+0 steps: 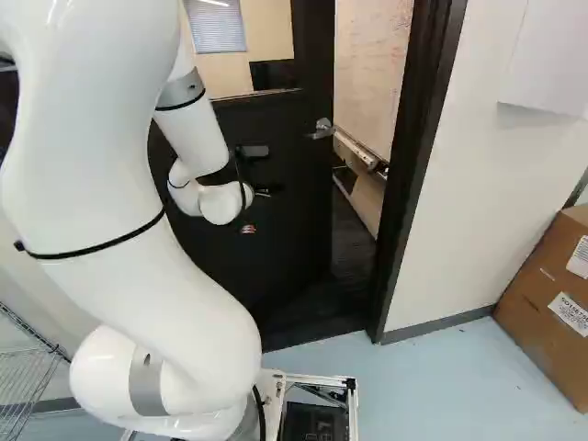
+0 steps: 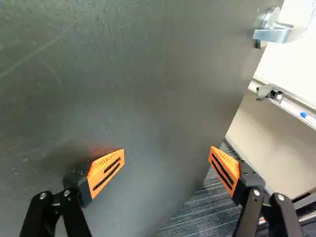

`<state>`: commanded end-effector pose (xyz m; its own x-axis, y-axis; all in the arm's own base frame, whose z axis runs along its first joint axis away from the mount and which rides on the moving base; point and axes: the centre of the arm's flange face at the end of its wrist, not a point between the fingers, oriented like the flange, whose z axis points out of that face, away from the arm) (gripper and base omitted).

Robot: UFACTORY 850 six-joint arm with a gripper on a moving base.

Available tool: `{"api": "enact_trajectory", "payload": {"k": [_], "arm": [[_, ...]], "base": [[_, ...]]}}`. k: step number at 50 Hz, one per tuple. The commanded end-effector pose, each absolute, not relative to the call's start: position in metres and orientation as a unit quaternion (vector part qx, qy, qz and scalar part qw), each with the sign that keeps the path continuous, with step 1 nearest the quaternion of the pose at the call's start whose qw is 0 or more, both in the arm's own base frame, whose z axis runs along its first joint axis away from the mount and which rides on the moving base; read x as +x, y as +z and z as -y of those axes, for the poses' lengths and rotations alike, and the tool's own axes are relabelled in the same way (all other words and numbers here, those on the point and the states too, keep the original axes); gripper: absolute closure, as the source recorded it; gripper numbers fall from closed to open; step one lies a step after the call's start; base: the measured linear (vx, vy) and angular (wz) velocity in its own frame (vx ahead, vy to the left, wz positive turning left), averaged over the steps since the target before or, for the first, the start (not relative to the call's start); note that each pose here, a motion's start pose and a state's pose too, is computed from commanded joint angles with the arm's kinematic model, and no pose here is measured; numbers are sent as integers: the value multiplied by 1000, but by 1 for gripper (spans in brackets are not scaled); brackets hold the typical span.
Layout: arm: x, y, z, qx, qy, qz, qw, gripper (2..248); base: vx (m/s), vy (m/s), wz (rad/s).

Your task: Open the door and move inside

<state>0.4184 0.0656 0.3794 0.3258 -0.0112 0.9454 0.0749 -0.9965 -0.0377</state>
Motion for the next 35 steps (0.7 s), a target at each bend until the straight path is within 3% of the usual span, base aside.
{"api": "enact_trajectory", "payload": {"k": [35], "arm": [[434, 378, -111, -811, -580, 44, 63, 3]], "base": [[0, 0, 0]]}}
